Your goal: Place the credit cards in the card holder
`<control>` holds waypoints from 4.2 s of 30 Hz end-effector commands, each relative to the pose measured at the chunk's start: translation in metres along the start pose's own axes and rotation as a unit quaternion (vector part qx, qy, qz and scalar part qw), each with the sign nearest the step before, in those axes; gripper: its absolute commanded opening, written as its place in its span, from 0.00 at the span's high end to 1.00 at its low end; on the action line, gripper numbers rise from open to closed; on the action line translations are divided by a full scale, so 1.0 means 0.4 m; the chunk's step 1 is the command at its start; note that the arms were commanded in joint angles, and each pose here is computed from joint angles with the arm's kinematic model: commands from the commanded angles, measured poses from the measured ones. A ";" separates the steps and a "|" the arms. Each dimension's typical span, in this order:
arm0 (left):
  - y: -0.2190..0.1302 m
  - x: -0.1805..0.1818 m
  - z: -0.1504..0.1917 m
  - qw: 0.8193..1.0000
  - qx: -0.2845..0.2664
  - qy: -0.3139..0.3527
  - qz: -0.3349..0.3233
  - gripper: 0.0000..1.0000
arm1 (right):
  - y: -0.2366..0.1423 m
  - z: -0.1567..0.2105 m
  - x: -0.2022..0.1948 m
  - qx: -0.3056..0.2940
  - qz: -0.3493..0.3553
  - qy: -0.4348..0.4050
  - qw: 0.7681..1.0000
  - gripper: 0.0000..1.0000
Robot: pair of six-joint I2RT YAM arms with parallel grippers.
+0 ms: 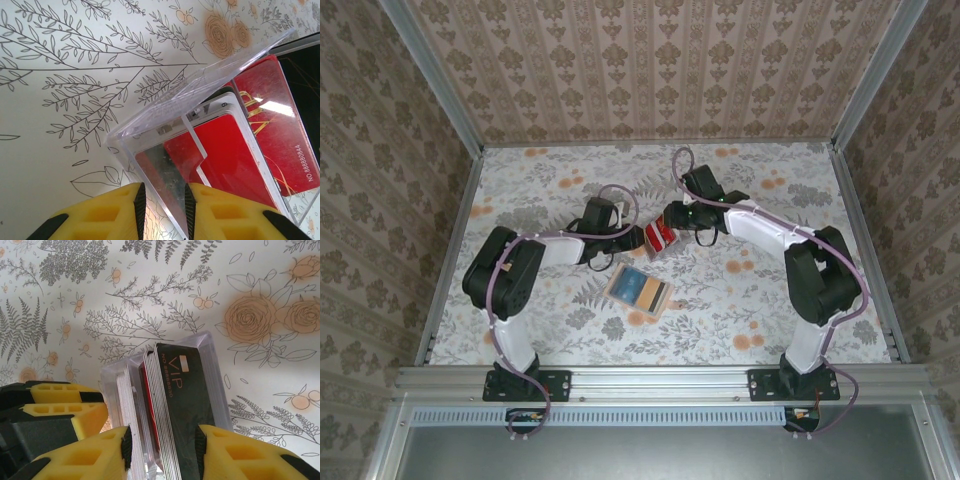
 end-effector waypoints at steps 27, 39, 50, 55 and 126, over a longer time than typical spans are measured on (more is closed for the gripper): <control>0.044 -0.019 -0.024 0.999 -0.007 -0.016 0.031 0.70 | 0.057 0.010 0.029 0.017 0.037 -0.039 0.998 0.58; 0.044 -0.022 -0.024 0.999 -0.007 -0.015 0.030 0.69 | 0.028 0.005 0.044 0.002 0.023 -0.038 0.999 0.58; 0.039 -0.030 -0.027 0.999 -0.008 -0.013 0.034 0.69 | 0.025 0.007 0.051 -0.001 0.020 -0.035 0.999 0.58; 0.035 -0.031 -0.026 0.999 -0.009 -0.012 0.033 0.69 | 0.023 0.009 0.055 -0.002 0.019 -0.037 0.999 0.59; 0.026 -0.035 -0.025 0.999 -0.016 -0.010 0.039 0.69 | 0.060 0.037 0.017 0.022 0.138 -0.085 0.987 0.79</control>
Point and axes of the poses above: each hand's point on the last joint's axis, 136 mm out from that joint toward the fingers, its own y axis out along the fingers, its own x axis along the line the jaws close on, z = x × y, the point moved 7 cm from there along -y, back along the fingers, and after that the axes turned 8 degrees about y, right-handed, at the moved point
